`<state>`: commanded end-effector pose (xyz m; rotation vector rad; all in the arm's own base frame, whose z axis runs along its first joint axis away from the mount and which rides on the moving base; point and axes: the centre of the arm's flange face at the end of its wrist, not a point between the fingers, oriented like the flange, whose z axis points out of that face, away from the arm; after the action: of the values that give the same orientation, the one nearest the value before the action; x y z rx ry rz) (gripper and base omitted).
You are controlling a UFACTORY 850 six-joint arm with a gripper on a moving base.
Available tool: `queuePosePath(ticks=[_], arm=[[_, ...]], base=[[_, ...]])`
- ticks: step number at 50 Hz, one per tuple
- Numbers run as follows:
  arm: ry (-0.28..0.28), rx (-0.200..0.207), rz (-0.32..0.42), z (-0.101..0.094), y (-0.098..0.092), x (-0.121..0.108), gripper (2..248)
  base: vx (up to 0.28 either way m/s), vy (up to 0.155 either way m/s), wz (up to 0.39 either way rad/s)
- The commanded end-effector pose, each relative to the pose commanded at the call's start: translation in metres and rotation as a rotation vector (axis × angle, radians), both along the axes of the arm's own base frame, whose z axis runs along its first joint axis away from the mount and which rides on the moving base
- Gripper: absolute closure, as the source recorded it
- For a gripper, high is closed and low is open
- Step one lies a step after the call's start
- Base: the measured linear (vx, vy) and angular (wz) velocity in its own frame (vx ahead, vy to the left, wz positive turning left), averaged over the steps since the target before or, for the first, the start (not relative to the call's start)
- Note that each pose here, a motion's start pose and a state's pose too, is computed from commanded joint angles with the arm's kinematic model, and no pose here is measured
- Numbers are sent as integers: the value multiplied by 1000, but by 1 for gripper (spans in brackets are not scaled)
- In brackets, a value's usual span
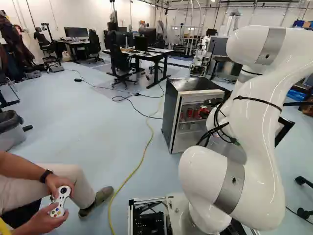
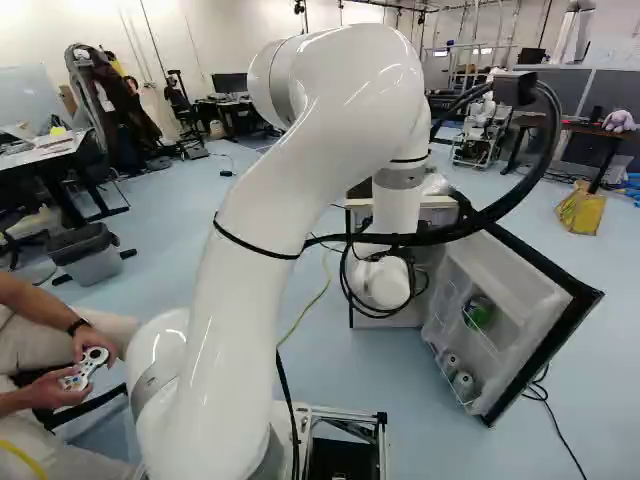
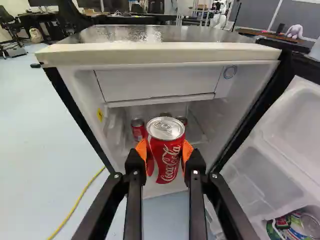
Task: Grab a drink from the fridge
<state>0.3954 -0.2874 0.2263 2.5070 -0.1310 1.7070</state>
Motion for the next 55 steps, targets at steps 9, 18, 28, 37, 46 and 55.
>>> queuePosePath(ticks=[9, 18, 28, 37, 46, 55], arm=[[-13, -11, 0, 11, 1, -1, 162], [-26, -23, 0, 22, 2, -2, 162], [-41, -36, 0, 34, 3, -3, 162], [-54, -48, 0, 44, 3, -4, 162], [-68, -60, 0, 55, 4, -4, 162], [-83, -73, 0, 65, 5, -5, 162]], base=[[0, 0, 0], [0, 0, 0], [0, 0, 0], [0, 0, 0], [0, 0, 0], [0, 0, 0]])
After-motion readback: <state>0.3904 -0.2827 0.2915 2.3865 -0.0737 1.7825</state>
